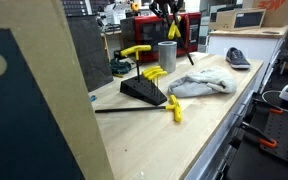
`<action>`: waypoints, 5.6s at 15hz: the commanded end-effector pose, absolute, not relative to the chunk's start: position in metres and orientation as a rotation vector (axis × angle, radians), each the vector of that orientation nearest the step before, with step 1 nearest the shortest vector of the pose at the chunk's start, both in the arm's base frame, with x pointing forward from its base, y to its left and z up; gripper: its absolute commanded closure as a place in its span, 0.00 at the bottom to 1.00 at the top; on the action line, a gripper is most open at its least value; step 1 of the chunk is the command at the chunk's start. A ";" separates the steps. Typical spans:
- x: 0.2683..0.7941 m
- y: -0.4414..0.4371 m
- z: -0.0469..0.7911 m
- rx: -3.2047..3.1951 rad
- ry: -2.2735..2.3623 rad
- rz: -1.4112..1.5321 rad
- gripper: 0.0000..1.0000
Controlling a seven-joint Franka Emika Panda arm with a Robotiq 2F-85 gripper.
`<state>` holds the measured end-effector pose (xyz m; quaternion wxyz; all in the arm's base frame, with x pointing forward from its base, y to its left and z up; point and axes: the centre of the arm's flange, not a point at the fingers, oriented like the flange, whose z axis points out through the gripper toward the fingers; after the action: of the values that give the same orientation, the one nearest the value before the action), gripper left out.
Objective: Put one yellow object on the towel
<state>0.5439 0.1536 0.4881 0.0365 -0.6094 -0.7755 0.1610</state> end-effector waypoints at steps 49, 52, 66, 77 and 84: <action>0.549 0.124 0.443 -1.566 -2.628 0.734 0.00; 0.560 0.134 0.454 -1.719 -2.561 0.543 0.00; 0.589 0.195 0.492 -2.211 -2.292 -0.290 0.00; 0.563 0.191 0.562 -2.478 -1.737 -0.481 0.00; 0.544 0.186 0.580 -2.742 -1.208 -0.484 0.00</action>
<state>0.5636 0.1911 0.5710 0.0465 -0.8701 -0.4635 -0.1613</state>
